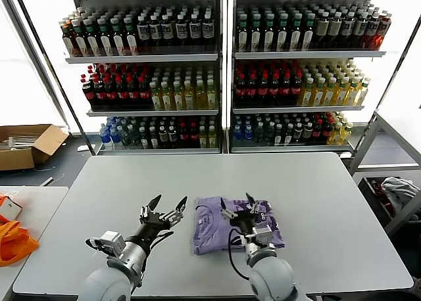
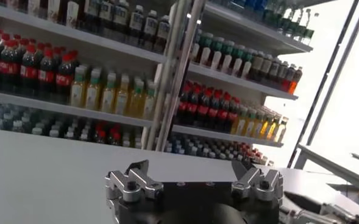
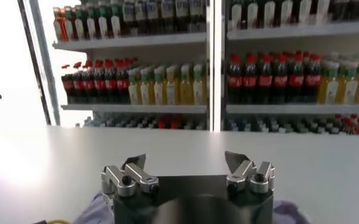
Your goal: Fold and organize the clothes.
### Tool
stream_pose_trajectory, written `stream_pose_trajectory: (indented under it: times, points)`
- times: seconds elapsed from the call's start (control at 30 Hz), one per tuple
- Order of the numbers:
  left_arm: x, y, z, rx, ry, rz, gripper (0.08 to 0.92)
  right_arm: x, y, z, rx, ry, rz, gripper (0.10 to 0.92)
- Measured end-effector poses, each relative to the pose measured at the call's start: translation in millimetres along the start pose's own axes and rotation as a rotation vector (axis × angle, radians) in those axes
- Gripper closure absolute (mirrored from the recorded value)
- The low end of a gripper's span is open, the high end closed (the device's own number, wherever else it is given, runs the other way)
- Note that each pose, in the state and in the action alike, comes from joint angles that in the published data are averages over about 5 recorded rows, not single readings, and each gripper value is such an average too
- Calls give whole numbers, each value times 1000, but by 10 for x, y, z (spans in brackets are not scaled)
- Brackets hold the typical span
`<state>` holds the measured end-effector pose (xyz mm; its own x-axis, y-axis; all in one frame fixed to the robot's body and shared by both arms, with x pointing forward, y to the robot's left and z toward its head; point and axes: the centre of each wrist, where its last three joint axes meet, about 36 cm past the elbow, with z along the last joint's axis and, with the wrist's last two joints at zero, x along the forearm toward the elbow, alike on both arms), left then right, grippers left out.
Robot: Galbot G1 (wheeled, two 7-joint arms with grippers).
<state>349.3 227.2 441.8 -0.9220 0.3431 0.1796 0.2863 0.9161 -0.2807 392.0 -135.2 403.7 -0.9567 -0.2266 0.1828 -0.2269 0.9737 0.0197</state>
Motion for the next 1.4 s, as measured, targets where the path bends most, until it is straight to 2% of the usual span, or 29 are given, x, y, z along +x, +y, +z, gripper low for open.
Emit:
stream_pose_trajectory:
  times: [0.23, 0.5, 0.73, 1.0, 1.4]
  points:
    - [49, 108, -19, -9, -20, -21, 177, 271, -419, -219, 4, -128, 54, 200]
    - [131, 279, -142, -31, -53, -56, 177, 752, -915, -179, 15, -190, 130, 200]
    - [284, 401, -261, -47, -85, -86, 177, 1140, -1177, -46, 33, -201, 163, 200]
    - [505, 460, -359, -42, -116, -108, 177, 1350, -1247, 16, 52, -203, 166, 200]
    - [743, 658, -446, -31, -128, -130, 177, 1566, -1327, 99, 77, -161, 161, 200]
